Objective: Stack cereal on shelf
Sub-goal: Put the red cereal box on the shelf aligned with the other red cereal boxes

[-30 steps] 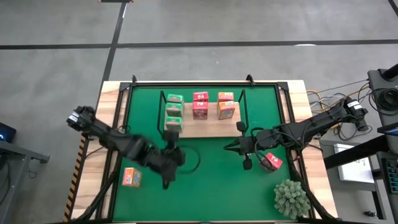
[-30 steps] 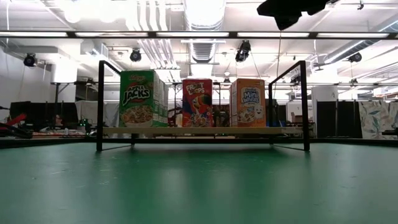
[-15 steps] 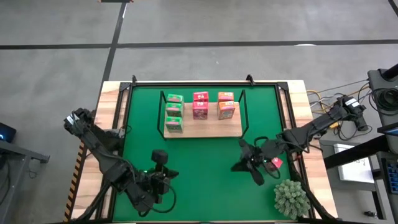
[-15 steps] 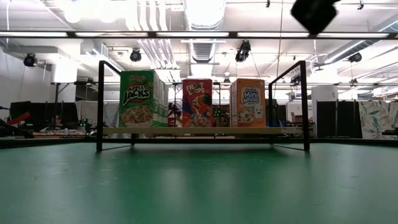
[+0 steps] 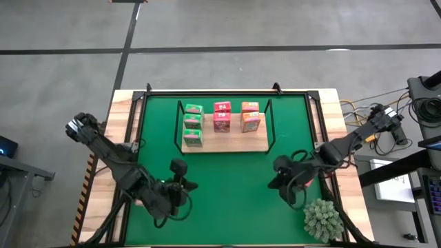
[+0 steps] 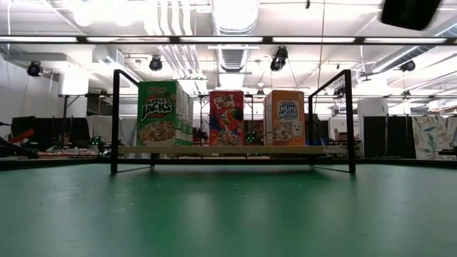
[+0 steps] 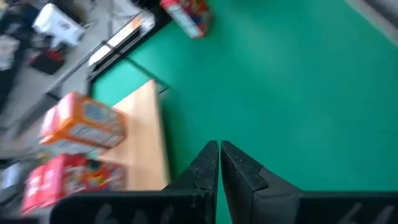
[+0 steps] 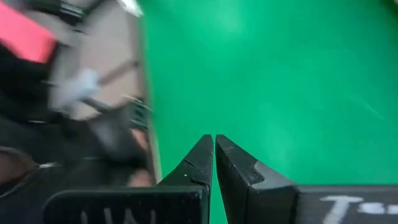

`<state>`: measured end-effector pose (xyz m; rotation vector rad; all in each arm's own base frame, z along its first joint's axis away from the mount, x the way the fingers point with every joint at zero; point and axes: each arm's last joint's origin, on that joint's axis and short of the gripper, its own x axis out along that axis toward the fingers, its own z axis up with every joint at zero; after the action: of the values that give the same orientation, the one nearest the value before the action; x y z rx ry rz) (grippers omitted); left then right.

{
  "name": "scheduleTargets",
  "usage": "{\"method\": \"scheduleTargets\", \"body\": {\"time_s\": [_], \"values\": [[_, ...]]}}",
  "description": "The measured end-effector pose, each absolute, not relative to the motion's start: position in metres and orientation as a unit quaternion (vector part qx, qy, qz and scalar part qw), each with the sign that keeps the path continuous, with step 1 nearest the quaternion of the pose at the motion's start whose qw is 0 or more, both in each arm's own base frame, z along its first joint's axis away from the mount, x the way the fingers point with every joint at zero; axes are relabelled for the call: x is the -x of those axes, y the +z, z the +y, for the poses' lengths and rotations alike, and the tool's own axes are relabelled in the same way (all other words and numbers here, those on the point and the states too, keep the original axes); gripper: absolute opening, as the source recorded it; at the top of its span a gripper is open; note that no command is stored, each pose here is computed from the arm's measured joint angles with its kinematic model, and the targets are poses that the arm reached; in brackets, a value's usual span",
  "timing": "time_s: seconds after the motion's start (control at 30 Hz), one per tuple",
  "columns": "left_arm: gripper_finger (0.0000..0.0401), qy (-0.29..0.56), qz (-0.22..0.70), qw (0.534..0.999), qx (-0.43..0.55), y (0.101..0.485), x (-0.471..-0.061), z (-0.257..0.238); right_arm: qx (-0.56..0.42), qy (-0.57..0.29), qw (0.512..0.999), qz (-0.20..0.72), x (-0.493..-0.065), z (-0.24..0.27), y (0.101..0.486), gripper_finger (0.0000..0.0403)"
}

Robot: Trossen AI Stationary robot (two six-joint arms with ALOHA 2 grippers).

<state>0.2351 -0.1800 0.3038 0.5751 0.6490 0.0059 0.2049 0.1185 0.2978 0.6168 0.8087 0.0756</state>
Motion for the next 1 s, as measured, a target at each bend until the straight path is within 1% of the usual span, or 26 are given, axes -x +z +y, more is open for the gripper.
{"method": "scheduleTargets", "body": {"time_s": [0.13, 0.23, 0.3, 0.4, 0.5, 0.7, 0.87, 1.0], "values": [[0.0001, -0.055, 0.278, 0.934, -0.219, 0.306, -0.226, -0.162, -0.314, -0.082, 0.811, 0.487, -0.184, 0.106, 0.304, 0.0011], [0.0001, -0.090, 0.235, 0.951, -0.181, 0.306, -0.220, -0.150, -0.320, -0.165, 0.763, 0.536, -0.168, 0.096, 0.309, 0.0011], [0.0001, -0.090, 0.205, 0.961, -0.164, 0.307, -0.216, -0.142, -0.319, -0.199, 0.739, 0.559, -0.161, 0.092, 0.311, 0.0012], [0.0001, -0.082, 0.174, 0.971, -0.144, 0.308, -0.209, -0.132, -0.321, -0.205, 0.714, 0.587, -0.155, 0.091, 0.311, 0.0026], [0.0001, -0.081, 0.162, 0.974, -0.135, 0.310, -0.204, -0.127, -0.318, -0.207, 0.696, 0.610, -0.154, 0.092, 0.306, 0.0057], [0.0001, -0.082, 0.149, 0.976, -0.134, 0.314, -0.200, -0.125, -0.277, -0.217, 0.657, 0.667, -0.155, 0.097, 0.282, 0.0152], [0.0001, -0.083, 0.144, 0.976, -0.140, 0.315, -0.201, -0.126, -0.246, -0.220, 0.649, 0.685, -0.161, 0.100, 0.269, 0.0231], [0.0001, -0.083, 0.142, 0.976, -0.139, 0.316, -0.201, -0.126, -0.243, -0.215, 0.645, 0.692, -0.162, 0.102, 0.268, 0.0276]]}}
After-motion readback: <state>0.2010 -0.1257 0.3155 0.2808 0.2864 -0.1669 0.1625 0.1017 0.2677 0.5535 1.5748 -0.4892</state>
